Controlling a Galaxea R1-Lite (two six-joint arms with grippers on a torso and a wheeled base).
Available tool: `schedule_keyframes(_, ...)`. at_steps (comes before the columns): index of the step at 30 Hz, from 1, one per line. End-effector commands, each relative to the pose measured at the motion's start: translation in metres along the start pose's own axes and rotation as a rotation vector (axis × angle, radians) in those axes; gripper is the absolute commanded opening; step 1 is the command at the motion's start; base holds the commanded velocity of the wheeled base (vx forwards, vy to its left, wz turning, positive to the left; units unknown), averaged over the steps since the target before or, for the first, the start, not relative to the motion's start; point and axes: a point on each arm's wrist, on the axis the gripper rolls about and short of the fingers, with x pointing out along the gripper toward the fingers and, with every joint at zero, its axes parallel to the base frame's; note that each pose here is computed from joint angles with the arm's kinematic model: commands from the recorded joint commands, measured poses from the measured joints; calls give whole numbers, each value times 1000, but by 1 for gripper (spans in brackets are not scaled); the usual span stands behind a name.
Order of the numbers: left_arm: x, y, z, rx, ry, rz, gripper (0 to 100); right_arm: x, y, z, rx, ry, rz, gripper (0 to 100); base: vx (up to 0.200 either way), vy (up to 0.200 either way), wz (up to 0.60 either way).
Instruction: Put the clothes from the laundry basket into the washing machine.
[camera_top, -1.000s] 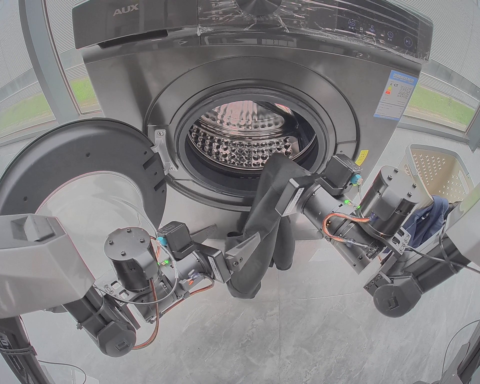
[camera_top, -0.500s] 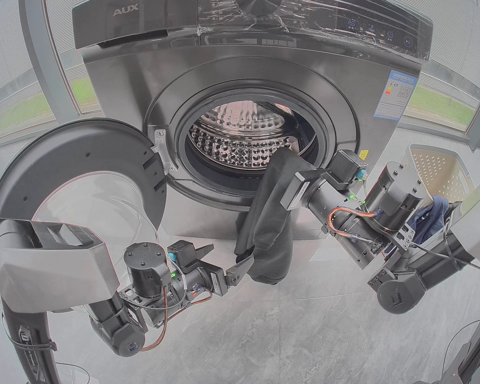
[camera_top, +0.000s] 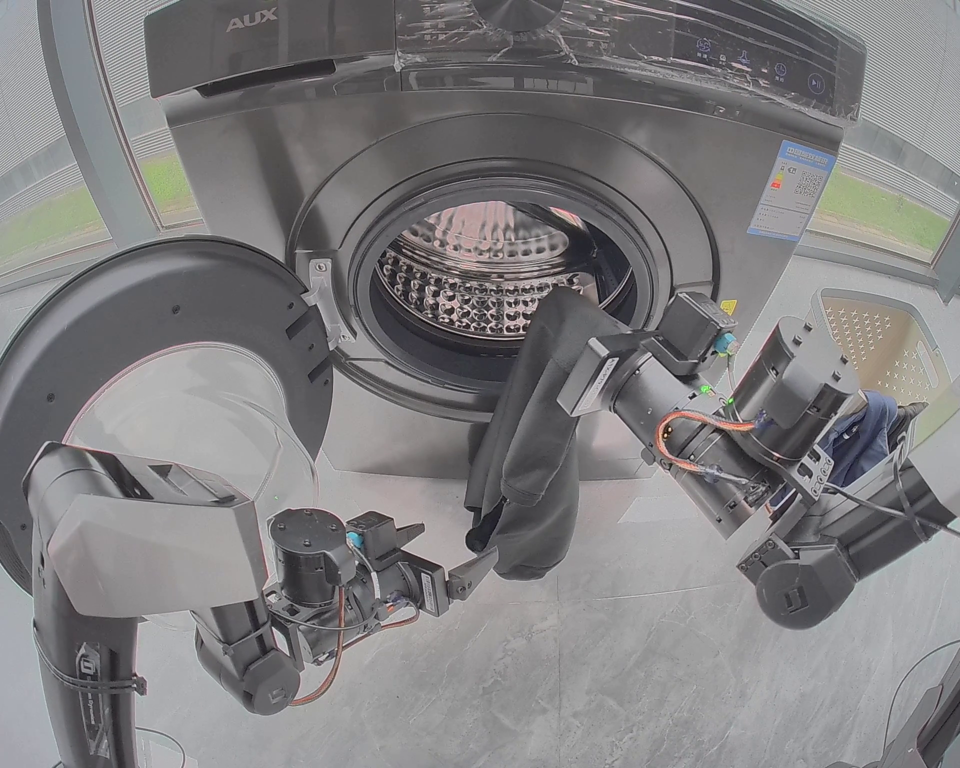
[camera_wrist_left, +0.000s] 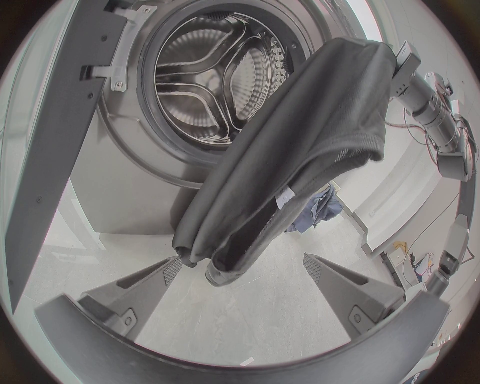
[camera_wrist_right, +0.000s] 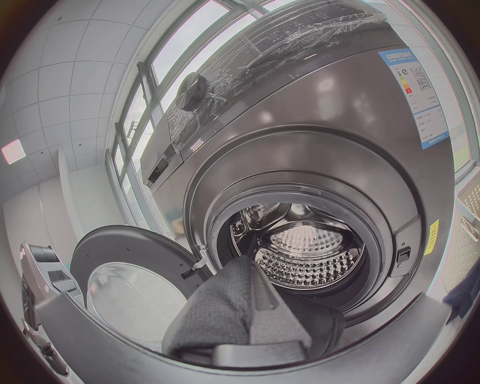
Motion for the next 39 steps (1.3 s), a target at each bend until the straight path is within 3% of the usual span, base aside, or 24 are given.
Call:
schedule_keyframes(1, 6, 3, -13, -4, 35, 3, 100, 1, 0, -3, -1, 6, 1, 0, 0, 0, 0)
schedule_keyframes(8, 19, 9, -22, -4, 36, 10, 100, 1, 0, -4, -1, 8, 2, 0, 0, 0, 0)
schedule_keyframes(14, 40, 17, -34, 21, 25, 13, 100, 0, 2, -5, 1, 12, 6, 0, 0, 0, 0)
schedule_keyframes(20, 51, 18, -34, 23, -3, 3, 100, -1, 7, -6, 5, 17, 18, 0, 0, 0, 0)
schedule_keyframes(35, 81, 23, -59, 31, -11, -6, 100, -1, 8, -5, 8, 15, 20, 0, 0, 0, 0)
schedule_keyframes(39, 85, 22, -58, 31, -25, -10, 100, -1, 8, -5, 9, 14, 21, 0, 0, 0, 0)
